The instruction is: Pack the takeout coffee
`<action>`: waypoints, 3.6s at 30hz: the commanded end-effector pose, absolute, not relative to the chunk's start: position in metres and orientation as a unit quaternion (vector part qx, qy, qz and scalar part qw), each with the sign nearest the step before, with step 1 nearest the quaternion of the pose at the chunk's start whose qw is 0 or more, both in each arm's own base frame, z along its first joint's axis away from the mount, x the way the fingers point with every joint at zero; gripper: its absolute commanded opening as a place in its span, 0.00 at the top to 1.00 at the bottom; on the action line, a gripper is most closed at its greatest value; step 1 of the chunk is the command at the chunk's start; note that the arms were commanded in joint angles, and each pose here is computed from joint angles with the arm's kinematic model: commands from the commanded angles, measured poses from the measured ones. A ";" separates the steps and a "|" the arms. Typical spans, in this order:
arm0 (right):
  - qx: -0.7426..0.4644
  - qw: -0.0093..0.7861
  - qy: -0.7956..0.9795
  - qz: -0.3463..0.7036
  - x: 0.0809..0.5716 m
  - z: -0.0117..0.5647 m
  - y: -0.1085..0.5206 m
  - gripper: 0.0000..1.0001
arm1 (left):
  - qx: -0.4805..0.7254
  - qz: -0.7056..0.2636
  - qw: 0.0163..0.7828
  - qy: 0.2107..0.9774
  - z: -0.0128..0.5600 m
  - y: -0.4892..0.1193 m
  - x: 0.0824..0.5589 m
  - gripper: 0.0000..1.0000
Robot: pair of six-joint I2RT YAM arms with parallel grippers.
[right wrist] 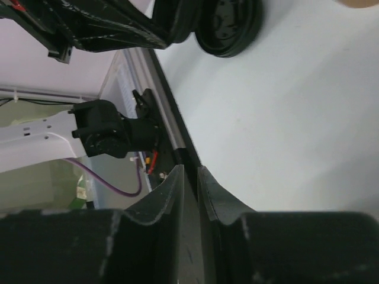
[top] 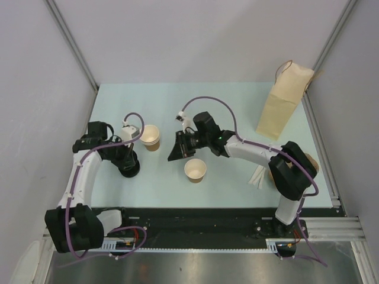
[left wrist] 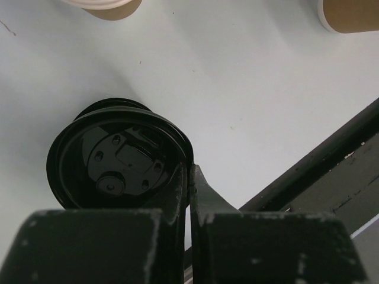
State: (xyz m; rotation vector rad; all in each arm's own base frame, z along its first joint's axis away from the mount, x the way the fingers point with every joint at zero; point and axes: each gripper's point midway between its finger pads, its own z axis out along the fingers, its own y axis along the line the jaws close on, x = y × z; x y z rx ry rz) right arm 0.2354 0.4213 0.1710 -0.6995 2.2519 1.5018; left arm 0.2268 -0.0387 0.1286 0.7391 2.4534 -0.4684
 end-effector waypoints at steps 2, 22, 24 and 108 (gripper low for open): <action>-0.255 0.193 0.761 0.564 0.231 0.202 0.457 0.76 | 0.307 -0.185 0.304 0.883 0.149 -0.044 0.230 1.00; -0.369 0.396 0.754 0.371 0.288 0.274 0.263 0.06 | 0.544 -0.343 0.423 0.639 0.272 -0.184 0.173 1.00; -0.370 0.401 0.765 0.341 0.291 0.272 0.228 0.06 | 0.524 -0.393 0.403 0.639 0.286 -0.196 0.170 1.00; -0.638 0.759 0.115 0.055 0.112 0.364 0.328 0.70 | 0.452 -0.726 0.116 0.506 0.364 -0.221 0.060 1.00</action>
